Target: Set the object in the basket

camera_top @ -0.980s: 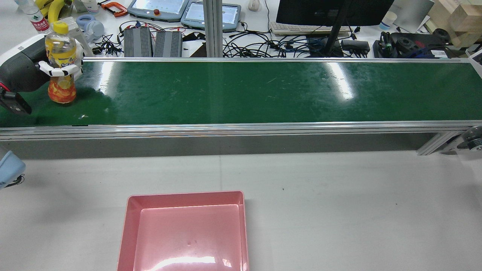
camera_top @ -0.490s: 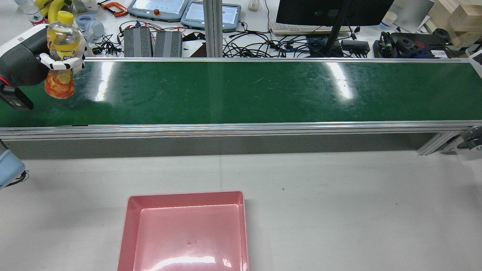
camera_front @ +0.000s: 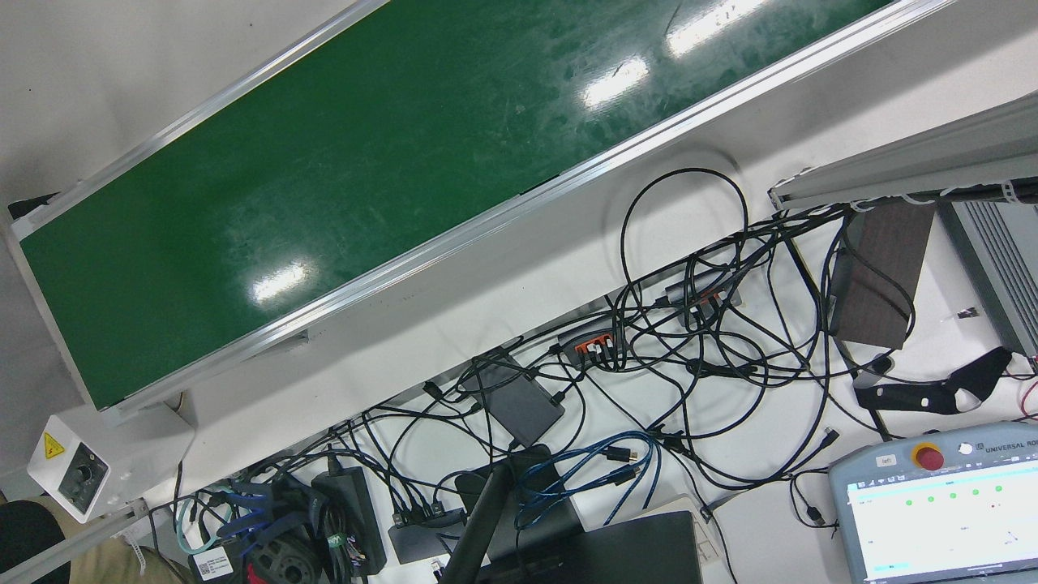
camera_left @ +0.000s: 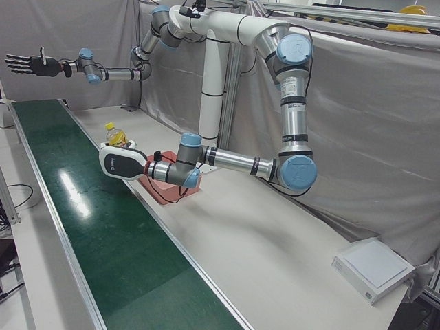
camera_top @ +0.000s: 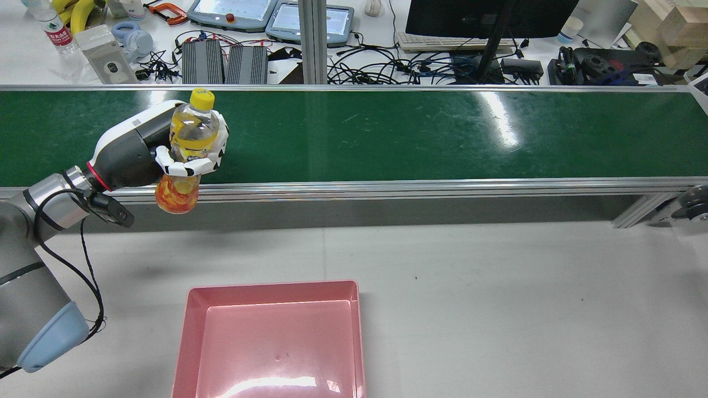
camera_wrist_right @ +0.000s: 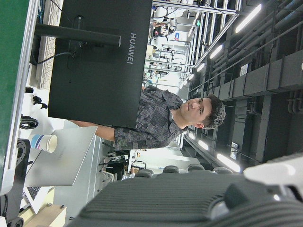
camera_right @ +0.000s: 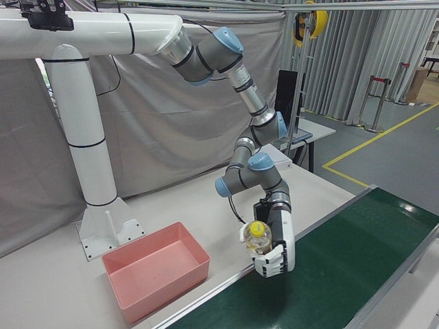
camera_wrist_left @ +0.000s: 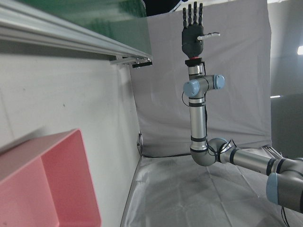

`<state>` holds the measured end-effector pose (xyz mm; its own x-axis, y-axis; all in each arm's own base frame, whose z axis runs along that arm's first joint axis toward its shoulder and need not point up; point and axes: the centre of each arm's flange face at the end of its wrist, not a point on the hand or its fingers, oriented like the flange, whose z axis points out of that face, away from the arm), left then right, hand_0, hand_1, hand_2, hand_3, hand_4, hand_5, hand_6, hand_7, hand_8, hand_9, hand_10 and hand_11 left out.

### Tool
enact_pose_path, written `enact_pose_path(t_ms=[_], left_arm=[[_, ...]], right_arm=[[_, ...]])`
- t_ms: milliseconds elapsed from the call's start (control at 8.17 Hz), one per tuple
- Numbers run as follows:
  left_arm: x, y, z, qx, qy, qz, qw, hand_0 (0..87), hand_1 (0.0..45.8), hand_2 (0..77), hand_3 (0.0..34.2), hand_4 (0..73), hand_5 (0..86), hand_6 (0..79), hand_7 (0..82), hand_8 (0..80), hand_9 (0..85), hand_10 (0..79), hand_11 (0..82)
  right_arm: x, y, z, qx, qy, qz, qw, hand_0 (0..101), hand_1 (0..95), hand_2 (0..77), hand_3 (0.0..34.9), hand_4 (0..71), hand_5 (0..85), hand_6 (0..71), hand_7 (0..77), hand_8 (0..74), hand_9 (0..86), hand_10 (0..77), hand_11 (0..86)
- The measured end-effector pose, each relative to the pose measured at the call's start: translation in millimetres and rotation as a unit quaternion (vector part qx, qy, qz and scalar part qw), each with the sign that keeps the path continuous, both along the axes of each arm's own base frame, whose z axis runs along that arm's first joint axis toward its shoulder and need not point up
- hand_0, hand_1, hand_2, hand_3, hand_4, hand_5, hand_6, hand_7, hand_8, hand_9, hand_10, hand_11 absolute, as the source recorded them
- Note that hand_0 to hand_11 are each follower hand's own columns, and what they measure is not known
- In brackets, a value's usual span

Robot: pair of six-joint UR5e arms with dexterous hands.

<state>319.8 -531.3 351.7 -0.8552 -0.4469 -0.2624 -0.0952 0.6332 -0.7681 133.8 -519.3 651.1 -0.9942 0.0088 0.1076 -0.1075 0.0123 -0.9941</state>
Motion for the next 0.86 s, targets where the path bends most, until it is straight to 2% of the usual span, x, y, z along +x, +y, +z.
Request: enact_pose_path(t_ms=[490, 857], left_arm=[[98.1, 95.4, -28.4, 0.044, 0.002, 0.089, 0.9951, 50.3, 2.7, 52.4, 0.0, 55.1, 52.4, 69.3, 69.8, 70.4, 69.8, 69.8, 70.4], [130.6, 133.8, -23.9, 0.053, -0.007, 0.12, 0.9914, 50.1, 3.3, 52.4, 0.0, 55.1, 52.4, 69.3, 69.8, 70.4, 69.8, 69.8, 69.8]], right_arm=[[0.0, -0.2, -0.3, 0.0, 0.0, 0.0, 1.0, 0, 0.0, 0.5, 0.3, 0.0, 0.0, 0.0, 0.5, 0.0, 0.0, 0.0, 0.0], [0.0, -0.2, -0.1, 0.0, 0.0, 0.0, 1.0, 0, 0.0, 0.5, 0.3, 0.0, 0.0, 0.0, 0.5, 0.0, 0.0, 0.0, 0.0]])
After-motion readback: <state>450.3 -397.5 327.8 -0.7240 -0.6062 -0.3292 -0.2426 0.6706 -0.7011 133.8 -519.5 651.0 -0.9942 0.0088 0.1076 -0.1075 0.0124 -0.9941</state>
